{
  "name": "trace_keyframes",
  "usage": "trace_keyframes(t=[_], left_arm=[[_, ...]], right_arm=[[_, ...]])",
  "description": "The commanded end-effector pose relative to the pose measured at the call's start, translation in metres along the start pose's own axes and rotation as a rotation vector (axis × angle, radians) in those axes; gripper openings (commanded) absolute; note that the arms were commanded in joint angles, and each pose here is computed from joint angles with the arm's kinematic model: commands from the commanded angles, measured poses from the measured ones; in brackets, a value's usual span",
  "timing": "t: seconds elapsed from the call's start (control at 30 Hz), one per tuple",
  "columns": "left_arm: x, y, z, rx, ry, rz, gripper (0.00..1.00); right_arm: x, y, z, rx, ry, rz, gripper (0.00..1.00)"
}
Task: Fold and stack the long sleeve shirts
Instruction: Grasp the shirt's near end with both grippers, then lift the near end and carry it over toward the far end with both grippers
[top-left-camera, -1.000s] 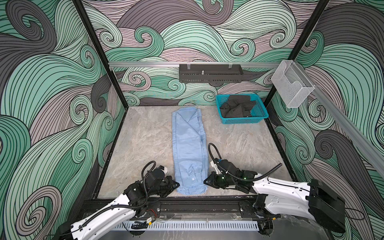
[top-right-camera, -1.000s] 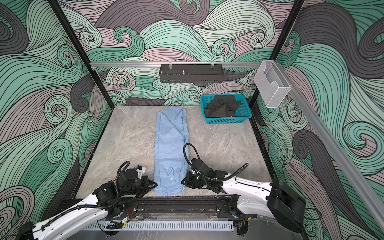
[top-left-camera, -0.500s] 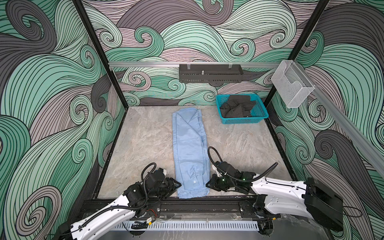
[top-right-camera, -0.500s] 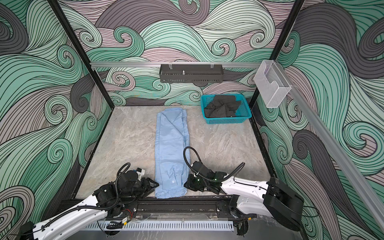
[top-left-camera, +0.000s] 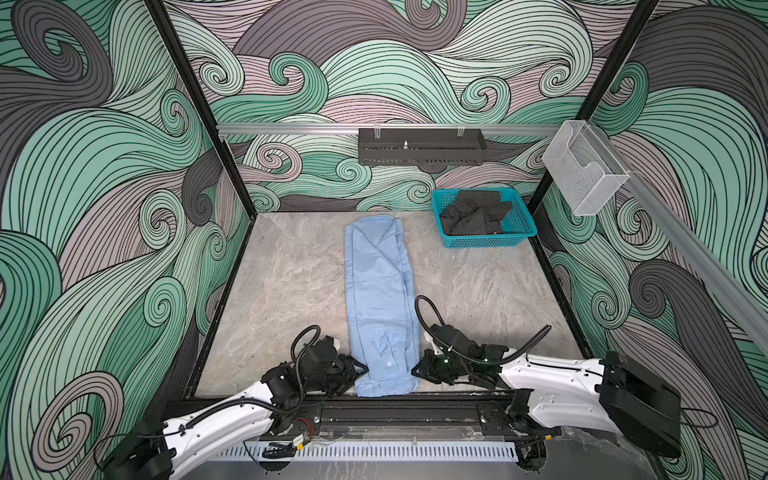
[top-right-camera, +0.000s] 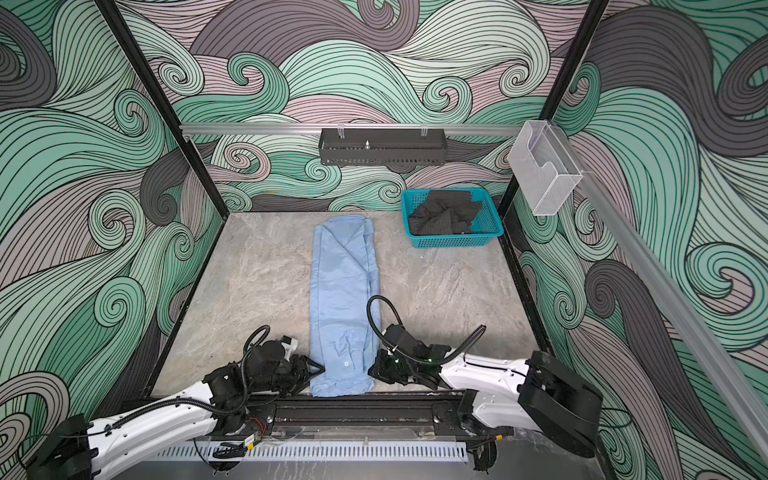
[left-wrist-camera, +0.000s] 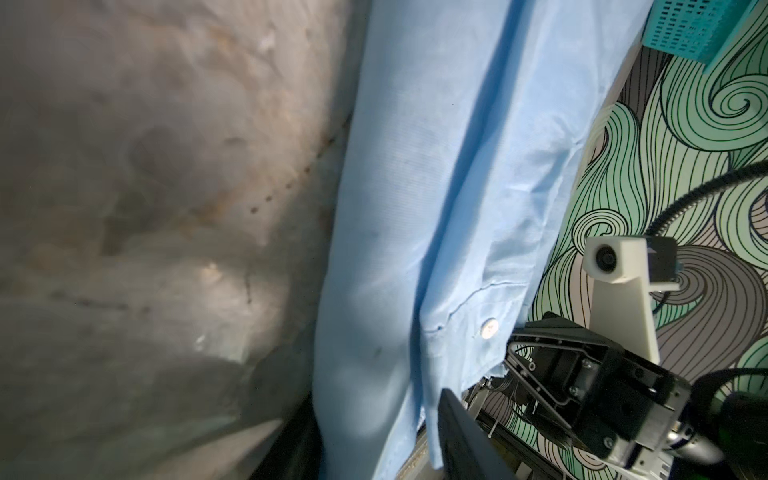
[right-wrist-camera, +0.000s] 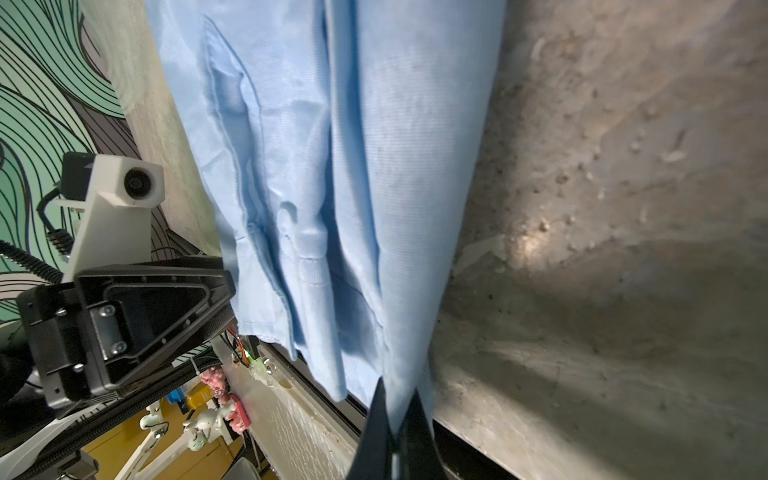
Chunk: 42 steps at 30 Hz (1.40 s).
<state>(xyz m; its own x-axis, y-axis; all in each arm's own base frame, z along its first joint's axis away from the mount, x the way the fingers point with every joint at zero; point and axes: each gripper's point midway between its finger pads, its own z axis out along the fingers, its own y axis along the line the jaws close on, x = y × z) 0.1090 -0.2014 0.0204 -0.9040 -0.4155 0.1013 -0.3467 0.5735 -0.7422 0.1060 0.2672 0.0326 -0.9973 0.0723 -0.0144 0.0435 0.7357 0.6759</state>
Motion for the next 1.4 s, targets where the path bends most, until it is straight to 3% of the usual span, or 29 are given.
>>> trace_keyframes(t=[0.0, 0.13, 0.17, 0.47, 0.8, 0.97, 1.13, 1.37], left_arm=[[0.007, 0.047, 0.004, -0.147, 0.025, -0.039, 0.37], [0.008, 0.039, 0.000, -0.143, 0.024, -0.017, 0.04], [0.009, 0.036, -0.002, -0.138, 0.027, -0.013, 0.00], [0.026, 0.021, -0.035, -0.095, 0.064, 0.004, 0.00], [0.042, -0.012, -0.053, -0.032, 0.094, 0.028, 0.00], [0.034, -0.050, -0.039, 0.085, 0.051, 0.029, 0.00], [0.022, -0.072, -0.034, 0.097, -0.009, 0.054, 0.00], [-0.010, -0.104, -0.062, 0.169, -0.046, 0.013, 0.00]], right_arm=[[0.001, 0.003, 0.002, -0.017, 0.002, -0.001, 0.04], [0.002, 0.006, 0.001, -0.024, 0.011, -0.002, 0.02], [0.003, 0.007, 0.000, -0.028, 0.013, 0.000, 0.02], [0.022, 0.014, -0.032, -0.025, 0.033, 0.025, 0.01], [0.056, 0.009, -0.045, 0.025, 0.158, 0.077, 0.00], [0.040, 0.035, -0.048, -0.027, 0.111, 0.061, 0.01], [0.018, 0.061, -0.043, -0.092, 0.083, 0.080, 0.01], [-0.021, 0.088, -0.061, -0.143, 0.053, 0.102, 0.01]])
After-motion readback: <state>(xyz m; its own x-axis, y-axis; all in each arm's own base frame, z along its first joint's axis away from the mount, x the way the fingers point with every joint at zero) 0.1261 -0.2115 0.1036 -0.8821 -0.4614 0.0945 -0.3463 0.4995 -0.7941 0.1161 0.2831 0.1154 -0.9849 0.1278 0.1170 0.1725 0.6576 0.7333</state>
